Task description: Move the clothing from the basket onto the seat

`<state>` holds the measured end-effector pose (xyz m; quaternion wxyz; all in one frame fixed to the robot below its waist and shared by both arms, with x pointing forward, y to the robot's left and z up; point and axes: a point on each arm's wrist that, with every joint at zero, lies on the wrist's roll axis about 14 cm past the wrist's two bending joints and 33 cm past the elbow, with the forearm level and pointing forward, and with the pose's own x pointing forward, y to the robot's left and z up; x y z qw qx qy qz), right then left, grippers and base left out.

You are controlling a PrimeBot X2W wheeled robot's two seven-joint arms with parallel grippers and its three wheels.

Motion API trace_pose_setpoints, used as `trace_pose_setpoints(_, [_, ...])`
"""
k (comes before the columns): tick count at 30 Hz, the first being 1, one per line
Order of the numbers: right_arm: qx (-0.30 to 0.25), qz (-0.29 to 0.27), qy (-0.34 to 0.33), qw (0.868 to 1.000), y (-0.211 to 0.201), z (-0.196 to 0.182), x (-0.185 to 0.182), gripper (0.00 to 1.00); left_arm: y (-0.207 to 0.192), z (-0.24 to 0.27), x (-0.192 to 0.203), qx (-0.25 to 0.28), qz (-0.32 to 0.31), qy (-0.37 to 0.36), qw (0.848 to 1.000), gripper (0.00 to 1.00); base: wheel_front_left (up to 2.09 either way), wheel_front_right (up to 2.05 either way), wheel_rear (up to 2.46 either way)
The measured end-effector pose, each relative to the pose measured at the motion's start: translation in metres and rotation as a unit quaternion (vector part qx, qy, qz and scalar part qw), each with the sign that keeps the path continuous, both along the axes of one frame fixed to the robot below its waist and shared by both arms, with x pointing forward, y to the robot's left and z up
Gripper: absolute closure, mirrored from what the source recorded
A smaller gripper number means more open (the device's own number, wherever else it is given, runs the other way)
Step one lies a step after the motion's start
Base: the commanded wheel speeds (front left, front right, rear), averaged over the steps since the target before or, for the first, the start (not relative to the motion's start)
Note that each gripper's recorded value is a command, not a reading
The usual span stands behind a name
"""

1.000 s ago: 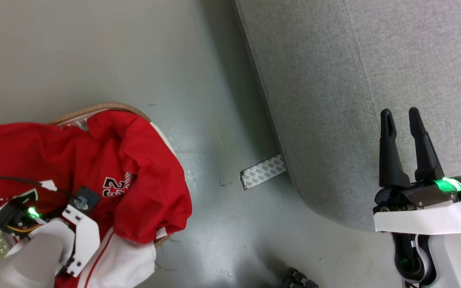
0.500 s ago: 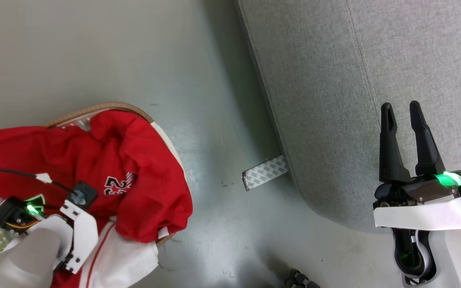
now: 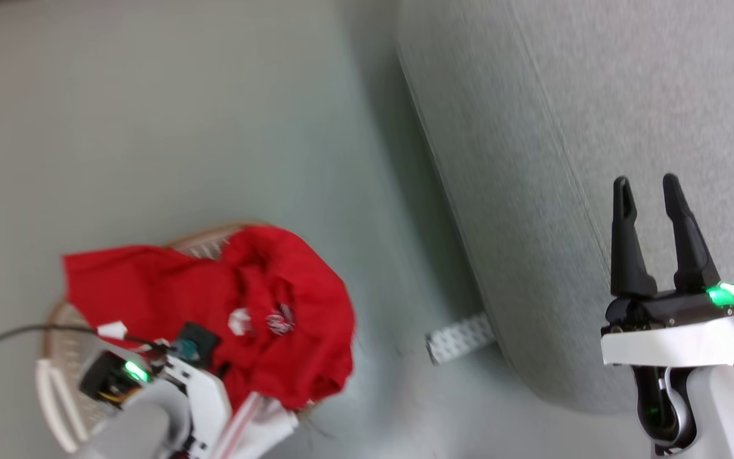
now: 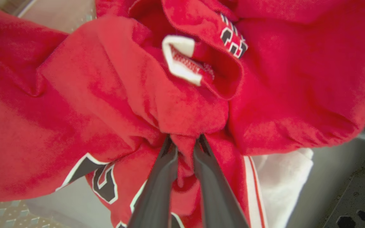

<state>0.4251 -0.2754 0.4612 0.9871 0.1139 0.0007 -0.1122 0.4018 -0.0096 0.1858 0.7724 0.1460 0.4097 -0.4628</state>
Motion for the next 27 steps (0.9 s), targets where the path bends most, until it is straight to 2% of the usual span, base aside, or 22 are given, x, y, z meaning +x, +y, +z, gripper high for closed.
trace_pose_setpoints(10, [0.013,0.031,-0.045,0.998,0.025,0.033,-0.013,0.00,0.008,0.082,-0.002,-0.053,0.073,-0.067,0.994,1.00,0.00,0.00,0.00])
trace_pose_setpoints(16, [0.019,0.058,-0.067,0.996,0.046,0.049,-0.018,0.00,0.019,0.131,0.001,-0.090,0.123,-0.110,0.982,1.00,0.00,0.00,0.00])
trace_pose_setpoints(21, [0.028,0.086,-0.087,0.992,0.066,0.062,-0.022,0.00,0.027,0.179,0.007,-0.137,0.169,-0.162,0.963,1.00,0.00,0.00,0.00])
trace_pose_setpoints(27, [0.034,0.115,-0.105,0.987,0.088,0.075,-0.029,0.00,0.039,0.243,0.015,-0.197,0.217,-0.235,0.927,1.00,0.00,0.00,0.00])
